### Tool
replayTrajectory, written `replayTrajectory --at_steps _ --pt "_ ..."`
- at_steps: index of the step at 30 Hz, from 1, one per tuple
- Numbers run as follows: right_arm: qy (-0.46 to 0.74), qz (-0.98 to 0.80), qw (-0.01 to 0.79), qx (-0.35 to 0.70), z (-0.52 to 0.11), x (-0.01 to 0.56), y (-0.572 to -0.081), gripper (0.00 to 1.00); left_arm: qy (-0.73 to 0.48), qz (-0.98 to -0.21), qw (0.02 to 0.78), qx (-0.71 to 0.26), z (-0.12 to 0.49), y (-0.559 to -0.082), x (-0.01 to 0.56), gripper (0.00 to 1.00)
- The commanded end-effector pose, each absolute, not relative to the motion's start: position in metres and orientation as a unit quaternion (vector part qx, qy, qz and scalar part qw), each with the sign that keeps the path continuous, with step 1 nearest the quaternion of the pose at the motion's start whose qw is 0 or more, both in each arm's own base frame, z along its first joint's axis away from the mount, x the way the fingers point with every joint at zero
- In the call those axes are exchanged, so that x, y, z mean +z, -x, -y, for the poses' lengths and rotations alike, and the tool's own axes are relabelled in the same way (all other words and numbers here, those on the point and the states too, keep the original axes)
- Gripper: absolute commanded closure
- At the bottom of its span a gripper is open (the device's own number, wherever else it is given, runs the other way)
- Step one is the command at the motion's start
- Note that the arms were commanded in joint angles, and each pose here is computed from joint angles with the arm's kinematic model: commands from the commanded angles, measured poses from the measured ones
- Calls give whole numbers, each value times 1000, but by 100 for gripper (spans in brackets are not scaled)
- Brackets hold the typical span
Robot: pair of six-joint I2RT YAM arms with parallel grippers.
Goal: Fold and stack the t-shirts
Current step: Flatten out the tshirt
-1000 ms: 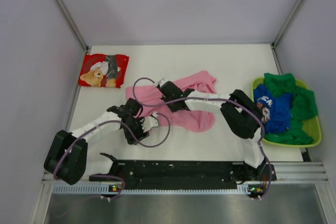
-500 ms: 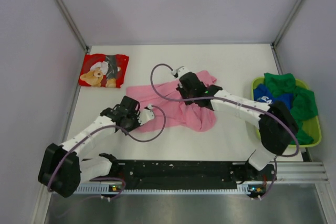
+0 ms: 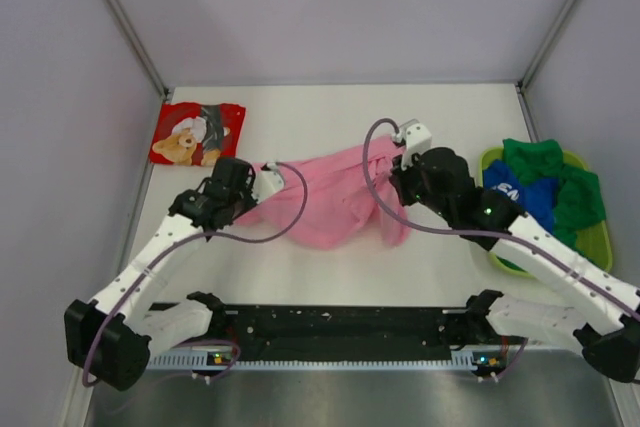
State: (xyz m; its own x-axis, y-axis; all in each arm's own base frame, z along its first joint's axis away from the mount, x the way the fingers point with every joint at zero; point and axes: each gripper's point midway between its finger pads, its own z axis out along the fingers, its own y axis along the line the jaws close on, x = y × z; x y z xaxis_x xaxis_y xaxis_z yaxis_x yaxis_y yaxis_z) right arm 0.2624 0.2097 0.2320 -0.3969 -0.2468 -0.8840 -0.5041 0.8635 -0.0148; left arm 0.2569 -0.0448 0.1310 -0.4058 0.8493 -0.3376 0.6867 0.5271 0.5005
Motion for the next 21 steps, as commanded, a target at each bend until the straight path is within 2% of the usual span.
replayTrajectory --at_steps 1,11,15,21 --pt "199 -772 587 141 -185 329 -255 100 -388 -808 388 214 29 -290 243 100" --pt "196 -660 703 175 -139 497 -206 100 -358 -737 525 230 18 -263 429 100" --pt "199 -627 727 198 -126 536 -182 100 -351 -711 559 243 10 -246 464 100" --pt "195 -618 734 204 -115 550 -170 100 -350 -704 569 241 6 -231 474 100"
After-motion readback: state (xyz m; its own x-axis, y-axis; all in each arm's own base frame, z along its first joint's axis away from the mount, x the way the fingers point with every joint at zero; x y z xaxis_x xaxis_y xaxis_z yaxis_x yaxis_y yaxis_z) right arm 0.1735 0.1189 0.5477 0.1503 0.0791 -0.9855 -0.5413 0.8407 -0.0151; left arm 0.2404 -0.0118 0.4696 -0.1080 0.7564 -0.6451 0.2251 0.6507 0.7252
